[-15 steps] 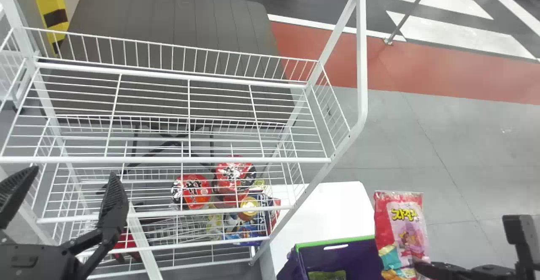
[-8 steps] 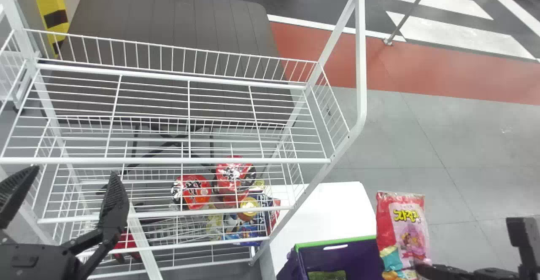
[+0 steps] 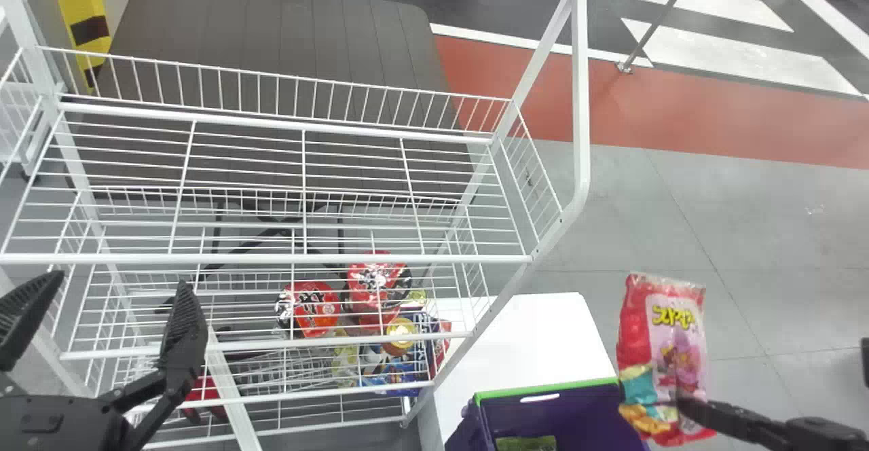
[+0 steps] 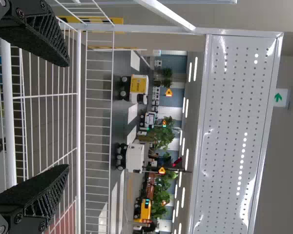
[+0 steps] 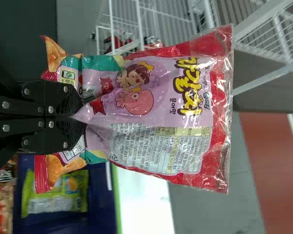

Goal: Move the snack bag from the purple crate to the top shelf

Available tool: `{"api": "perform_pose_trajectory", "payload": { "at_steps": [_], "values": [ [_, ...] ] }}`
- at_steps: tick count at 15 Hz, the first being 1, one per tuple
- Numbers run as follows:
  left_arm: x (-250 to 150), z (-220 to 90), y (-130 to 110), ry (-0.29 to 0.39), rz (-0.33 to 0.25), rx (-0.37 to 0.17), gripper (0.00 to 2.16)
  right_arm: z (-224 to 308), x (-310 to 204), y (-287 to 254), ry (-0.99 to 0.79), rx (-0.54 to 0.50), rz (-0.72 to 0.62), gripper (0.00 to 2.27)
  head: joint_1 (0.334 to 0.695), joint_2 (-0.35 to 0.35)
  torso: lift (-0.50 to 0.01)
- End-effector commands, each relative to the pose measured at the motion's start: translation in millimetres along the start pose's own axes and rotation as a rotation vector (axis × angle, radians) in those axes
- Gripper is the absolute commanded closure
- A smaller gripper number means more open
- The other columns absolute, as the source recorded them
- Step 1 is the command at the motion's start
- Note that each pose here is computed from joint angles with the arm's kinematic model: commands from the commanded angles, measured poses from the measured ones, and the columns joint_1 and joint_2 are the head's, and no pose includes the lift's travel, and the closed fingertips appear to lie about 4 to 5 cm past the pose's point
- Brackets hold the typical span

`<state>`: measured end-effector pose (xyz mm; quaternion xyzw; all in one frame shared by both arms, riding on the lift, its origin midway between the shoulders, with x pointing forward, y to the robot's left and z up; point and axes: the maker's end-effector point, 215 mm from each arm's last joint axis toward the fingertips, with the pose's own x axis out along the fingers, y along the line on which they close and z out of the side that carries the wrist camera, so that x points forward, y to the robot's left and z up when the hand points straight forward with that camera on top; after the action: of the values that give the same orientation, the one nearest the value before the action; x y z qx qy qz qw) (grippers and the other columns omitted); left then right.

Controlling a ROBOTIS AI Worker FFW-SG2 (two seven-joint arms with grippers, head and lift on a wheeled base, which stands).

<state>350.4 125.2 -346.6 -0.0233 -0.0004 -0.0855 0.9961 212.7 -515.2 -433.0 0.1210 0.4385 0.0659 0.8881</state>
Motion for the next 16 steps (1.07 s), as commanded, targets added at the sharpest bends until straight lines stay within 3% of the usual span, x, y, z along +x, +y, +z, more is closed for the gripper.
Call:
{"api": "perform_pose_trajectory", "payload": {
  "at_steps": [1, 6, 10, 16],
  "values": [
    [-0.6, -0.7, 0.6, 0.002, 0.002, 0.001, 0.07, 26.2, -14.9, 38.1, -0.073, 0.016, 0.028, 1.66, 0.695, -0.350, -0.001],
    [-2.5, -0.5, -5.7, 0.002, -0.009, -0.005, 0.07, 55.9, -28.4, 121.8, -0.117, 0.190, 0.109, 1.66, 0.695, -0.350, -0.001],
    [-3.3, -2.0, -5.4, 0.005, -0.008, -0.004, 0.07, 116.2, -28.2, 192.2, -0.216, 0.003, 0.194, 1.66, 0.695, -0.350, -0.001],
    [-8.8, -2.1, -6.6, 0.004, -0.009, -0.007, 0.07, 134.8, 23.4, 292.0, -0.185, -0.167, 0.264, 1.66, 0.695, -0.321, -0.001]
  ]
}}
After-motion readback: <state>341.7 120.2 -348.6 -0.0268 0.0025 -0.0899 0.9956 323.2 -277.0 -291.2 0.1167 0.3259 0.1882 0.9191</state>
